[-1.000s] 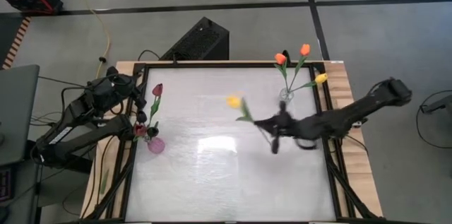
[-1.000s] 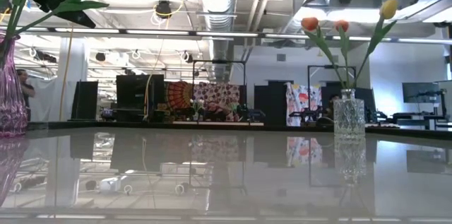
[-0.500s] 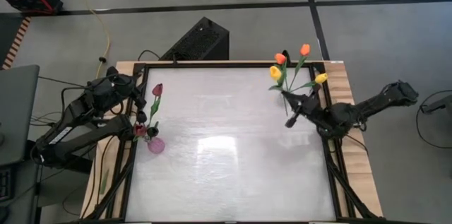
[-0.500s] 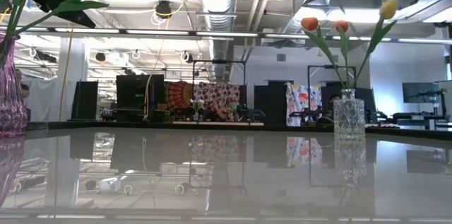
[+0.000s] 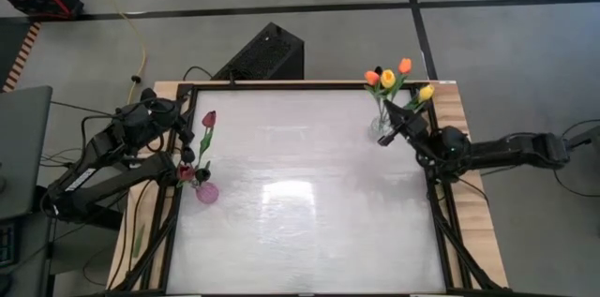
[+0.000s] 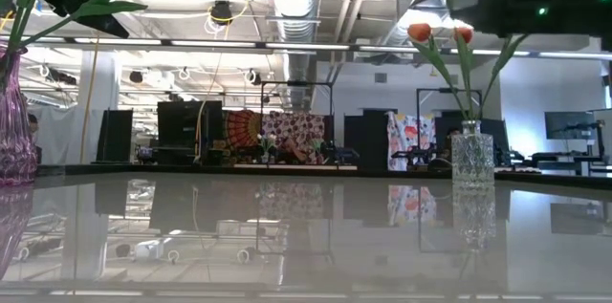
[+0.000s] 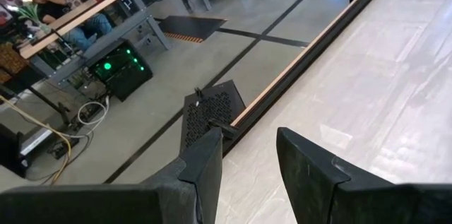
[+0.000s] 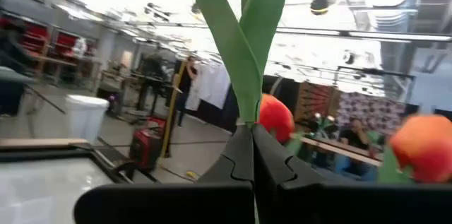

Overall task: Sort flowers into vase by color
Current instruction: Put the yellow tulip into the transparent vase

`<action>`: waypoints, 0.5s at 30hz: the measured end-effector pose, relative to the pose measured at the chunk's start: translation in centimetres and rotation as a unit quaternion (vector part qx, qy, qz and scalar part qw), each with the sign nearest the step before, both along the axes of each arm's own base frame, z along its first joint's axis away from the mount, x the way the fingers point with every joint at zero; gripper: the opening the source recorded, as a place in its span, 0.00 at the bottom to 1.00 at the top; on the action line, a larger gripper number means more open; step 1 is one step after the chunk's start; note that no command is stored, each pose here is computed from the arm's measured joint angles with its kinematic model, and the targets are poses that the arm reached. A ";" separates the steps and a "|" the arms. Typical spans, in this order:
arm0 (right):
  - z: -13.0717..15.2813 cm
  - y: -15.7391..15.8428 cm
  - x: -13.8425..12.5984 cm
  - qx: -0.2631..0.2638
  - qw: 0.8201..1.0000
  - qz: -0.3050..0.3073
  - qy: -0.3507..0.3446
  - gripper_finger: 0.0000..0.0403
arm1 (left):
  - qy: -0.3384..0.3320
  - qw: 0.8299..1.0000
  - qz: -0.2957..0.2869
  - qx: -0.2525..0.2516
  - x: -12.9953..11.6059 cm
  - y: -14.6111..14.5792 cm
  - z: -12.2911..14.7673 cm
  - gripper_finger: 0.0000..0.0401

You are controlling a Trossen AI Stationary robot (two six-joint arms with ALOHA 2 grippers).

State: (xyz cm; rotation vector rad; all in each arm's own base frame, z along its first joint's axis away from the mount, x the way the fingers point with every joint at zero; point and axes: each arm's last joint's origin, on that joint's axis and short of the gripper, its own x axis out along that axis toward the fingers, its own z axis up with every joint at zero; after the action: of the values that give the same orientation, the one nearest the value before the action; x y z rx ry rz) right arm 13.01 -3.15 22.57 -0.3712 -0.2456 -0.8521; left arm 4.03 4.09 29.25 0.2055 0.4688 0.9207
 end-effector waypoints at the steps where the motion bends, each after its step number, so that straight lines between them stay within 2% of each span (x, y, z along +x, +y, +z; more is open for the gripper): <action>1: -0.2 -0.2 -0.1 0.000 1.000 -0.005 0.001 0.04 | 0.000 1.000 0.000 0.000 0.0 0.0 0.0 0.31; 15: -0.7 -1.8 -0.2 -0.011 0.998 -0.048 0.037 0.04 | 0.000 1.000 0.002 0.001 0.0 0.0 0.0 0.31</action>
State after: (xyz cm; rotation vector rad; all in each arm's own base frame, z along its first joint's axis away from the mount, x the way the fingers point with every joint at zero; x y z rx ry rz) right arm 12.81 -4.99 21.87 -0.4366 -0.1705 -0.9282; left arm 4.02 4.10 29.25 0.2062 0.4695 0.9253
